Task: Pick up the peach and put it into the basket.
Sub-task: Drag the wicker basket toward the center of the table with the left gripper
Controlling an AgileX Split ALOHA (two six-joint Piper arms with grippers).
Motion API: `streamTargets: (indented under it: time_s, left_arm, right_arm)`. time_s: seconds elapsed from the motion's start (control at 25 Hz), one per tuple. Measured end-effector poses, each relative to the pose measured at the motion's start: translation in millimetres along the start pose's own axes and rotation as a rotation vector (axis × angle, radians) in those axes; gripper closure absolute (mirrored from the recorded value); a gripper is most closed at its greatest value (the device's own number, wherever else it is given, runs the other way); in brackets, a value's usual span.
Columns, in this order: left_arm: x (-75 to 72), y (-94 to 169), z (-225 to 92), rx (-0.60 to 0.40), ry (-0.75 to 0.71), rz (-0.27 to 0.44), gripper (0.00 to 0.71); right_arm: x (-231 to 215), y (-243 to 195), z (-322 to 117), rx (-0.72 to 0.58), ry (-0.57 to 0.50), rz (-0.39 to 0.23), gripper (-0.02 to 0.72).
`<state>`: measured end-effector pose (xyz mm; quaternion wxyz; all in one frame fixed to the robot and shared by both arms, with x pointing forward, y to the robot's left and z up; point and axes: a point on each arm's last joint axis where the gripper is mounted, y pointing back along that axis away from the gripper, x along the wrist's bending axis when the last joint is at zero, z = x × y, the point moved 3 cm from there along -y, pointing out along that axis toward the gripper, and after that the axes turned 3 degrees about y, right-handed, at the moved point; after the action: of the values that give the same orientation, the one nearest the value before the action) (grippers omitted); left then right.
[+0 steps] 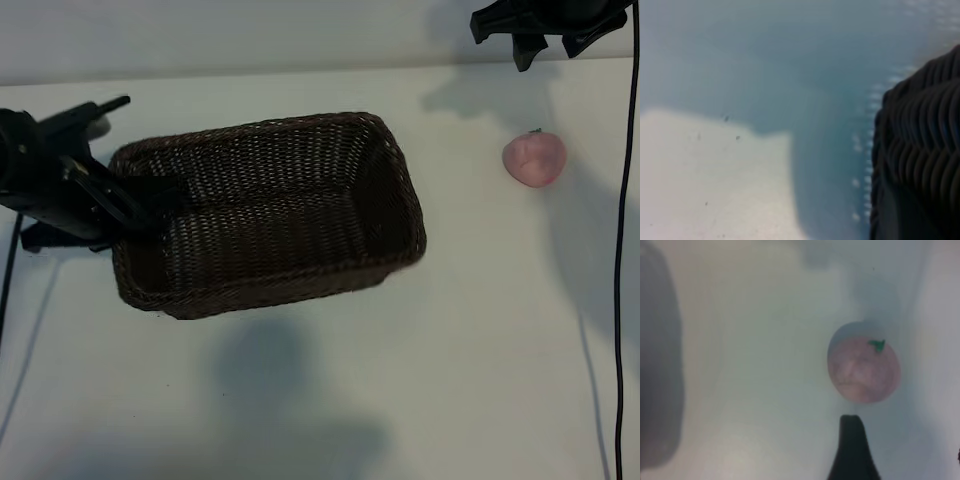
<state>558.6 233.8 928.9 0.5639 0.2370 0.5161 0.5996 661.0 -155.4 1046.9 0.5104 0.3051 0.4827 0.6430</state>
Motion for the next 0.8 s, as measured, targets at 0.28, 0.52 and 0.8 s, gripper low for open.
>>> streamTargets:
  time_s: [0.28,0.52,0.8]
  left_arm:
    - [-8.2,25,19,-0.027,-0.05,-0.057,0.613]
    - [-23.7,36,40,-0.046,-0.103,-0.09,0.613]
    - [-53.4,12,55,-0.016,-0.154,-0.111,0.614]
  right_arm:
    - [0,0,0,0.0,0.001,0.0,0.21]
    - [0,0,0,0.0,0.001,0.0,0.21]
    - [0,0,0,0.0,0.008,0.0,0.21]
